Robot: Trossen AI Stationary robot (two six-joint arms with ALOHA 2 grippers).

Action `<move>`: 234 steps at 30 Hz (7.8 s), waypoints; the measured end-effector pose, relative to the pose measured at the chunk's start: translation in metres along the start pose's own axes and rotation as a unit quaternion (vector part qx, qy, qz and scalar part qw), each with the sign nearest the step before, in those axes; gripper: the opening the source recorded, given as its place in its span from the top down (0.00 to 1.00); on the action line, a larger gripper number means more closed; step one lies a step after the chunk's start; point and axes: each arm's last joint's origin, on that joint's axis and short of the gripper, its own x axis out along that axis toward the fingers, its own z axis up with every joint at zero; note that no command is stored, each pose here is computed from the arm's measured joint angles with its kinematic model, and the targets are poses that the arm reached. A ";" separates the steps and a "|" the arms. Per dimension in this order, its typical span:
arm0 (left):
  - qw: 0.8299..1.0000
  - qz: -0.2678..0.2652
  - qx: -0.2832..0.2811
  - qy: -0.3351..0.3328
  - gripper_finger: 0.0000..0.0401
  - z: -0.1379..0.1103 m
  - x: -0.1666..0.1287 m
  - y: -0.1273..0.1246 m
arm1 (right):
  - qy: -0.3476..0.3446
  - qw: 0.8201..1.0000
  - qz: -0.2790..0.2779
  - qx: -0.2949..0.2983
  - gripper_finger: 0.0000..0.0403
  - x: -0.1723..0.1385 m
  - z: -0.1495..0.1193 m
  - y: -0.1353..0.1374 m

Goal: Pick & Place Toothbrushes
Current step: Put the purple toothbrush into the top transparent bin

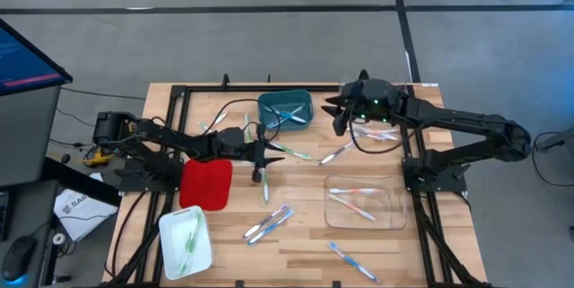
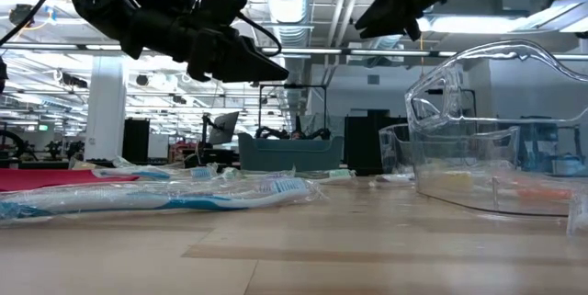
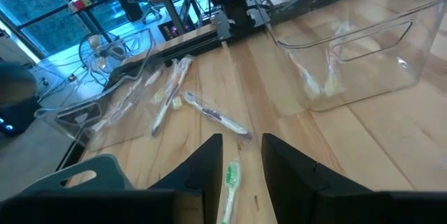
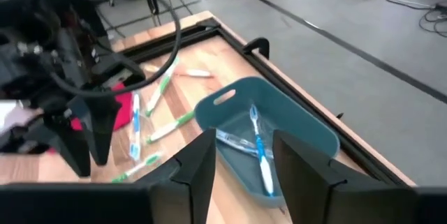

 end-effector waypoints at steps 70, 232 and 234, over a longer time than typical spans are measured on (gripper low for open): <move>0.997 -0.020 -0.057 0.054 0.77 -0.022 -0.006 -0.006 | 0.399 0.915 -0.018 0.047 0.71 0.015 -0.050 -0.008; 0.992 -0.024 -0.073 0.095 0.77 -0.037 -0.011 -0.007 | 0.522 0.847 -0.063 -0.073 0.74 0.037 -0.149 -0.053; 0.992 -0.025 -0.075 0.099 0.77 -0.038 -0.012 -0.007 | 0.525 0.844 -0.066 -0.086 0.74 0.036 -0.149 -0.051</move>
